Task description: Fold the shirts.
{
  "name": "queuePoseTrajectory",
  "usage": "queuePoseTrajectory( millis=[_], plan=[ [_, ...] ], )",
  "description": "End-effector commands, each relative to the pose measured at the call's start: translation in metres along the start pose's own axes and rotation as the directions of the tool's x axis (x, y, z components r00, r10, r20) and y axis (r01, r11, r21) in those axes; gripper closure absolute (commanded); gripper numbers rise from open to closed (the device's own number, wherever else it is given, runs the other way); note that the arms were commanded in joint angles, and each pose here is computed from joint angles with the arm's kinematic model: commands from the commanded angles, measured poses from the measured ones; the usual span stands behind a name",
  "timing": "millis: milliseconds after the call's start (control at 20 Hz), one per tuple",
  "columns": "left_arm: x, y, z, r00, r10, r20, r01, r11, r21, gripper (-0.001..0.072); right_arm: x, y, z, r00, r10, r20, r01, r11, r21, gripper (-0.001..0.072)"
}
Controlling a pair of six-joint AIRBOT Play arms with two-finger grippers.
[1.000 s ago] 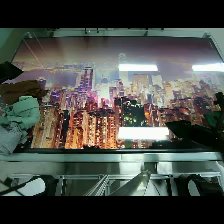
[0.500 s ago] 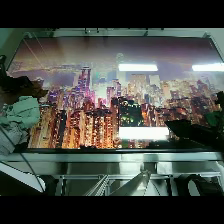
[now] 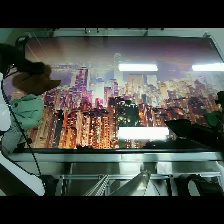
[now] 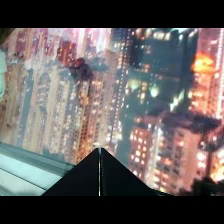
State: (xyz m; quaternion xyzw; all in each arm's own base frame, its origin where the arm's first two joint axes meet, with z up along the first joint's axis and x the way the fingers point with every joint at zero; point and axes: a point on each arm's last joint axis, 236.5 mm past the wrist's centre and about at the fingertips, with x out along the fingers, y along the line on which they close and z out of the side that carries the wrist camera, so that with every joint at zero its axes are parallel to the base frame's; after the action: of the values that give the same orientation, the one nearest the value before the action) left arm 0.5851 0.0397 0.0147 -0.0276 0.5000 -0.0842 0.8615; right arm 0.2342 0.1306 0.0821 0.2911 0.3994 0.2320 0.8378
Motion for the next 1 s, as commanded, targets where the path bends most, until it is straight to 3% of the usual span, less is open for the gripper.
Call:
queuePoseTrajectory(
  millis=[0, 100, 250, 350, 550, 600, 650, 700, 750, 850, 950],
  plan=[
    [-0.093, -0.206, 0.044, 0.818, -0.551, 0.166, 0.540, 0.834, 0.112, 0.0687, 0.000, 0.000, 0.000, 1.000, 0.001, -0.001, -0.001, 1.000, 0.000, 0.0690],
    [-0.146, -0.290, 0.025, 0.707, -0.700, 0.097, 0.675, 0.710, 0.201, 0.0687, 0.000, 0.001, 0.000, 1.000, 0.005, 0.000, -0.005, 1.000, 0.002, 0.0690],
    [-0.174, -0.366, -0.033, 0.637, -0.762, -0.118, 0.764, 0.603, 0.230, 0.0687, 0.000, 0.008, 0.002, 0.999, 0.036, 0.008, -0.036, 0.999, 0.018, 0.0690],
    [-0.165, -0.394, -0.064, 0.612, -0.761, -0.215, 0.791, 0.583, 0.187, 0.0687, 0.000, 0.013, 0.002, 0.998, 0.054, 0.010, -0.055, 0.998, 0.027, 0.0690],
    [-0.114, -0.401, -0.115, 0.602, -0.733, -0.316, 0.784, 0.618, 0.063, 0.0684, 0.001, 0.016, 0.000, 0.997, 0.073, -0.007, -0.073, 0.995, 0.071, 0.0690],
    [-0.110, -0.398, -0.128, 0.587, -0.729, -0.352, 0.786, 0.617, 0.034, 0.0546, 0.001, 0.017, -0.004, 0.997, 0.077, -0.023, -0.076, 0.994, 0.074, 0.0685],
    [-0.113, -0.393, -0.136, 0.569, -0.726, -0.385, 0.791, 0.611, 0.017, 0.0244, 0.002, 0.016, -0.005, 0.997, 0.078, -0.029, -0.076, 0.994, 0.075, 0.0608],
    [-0.120, -0.388, -0.139, 0.552, -0.725, -0.411, 0.797, 0.604, 0.004, -0.0013, 0.003, 0.015, -0.005, 0.997, 0.077, -0.031, -0.074, 0.994, 0.077, 0.0394],
    [-0.131, -0.379, -0.139, 0.541, -0.719, -0.437, 0.801, 0.599, 0.006, -0.0013, 0.003, 0.015, -0.005, 0.997, 0.076, -0.034, -0.074, 0.994, 0.076, 0.0294],
    [-0.149, -0.354, -0.134, 0.541, -0.701, -0.464, 0.794, 0.608, 0.006, -0.0013, 0.007, 0.010, -0.006, 0.996, 0.070, -0.053, -0.064, 0.993, 0.095, 0.0294],
    [-0.140, -0.315, -0.132, 0.625, -0.646, -0.438, 0.716, 0.699, -0.009, -0.0013, 0.016, -0.002, -0.014, 0.992, 0.057, -0.115, -0.045, 0.993, 0.107, 0.0201]
  ],
)
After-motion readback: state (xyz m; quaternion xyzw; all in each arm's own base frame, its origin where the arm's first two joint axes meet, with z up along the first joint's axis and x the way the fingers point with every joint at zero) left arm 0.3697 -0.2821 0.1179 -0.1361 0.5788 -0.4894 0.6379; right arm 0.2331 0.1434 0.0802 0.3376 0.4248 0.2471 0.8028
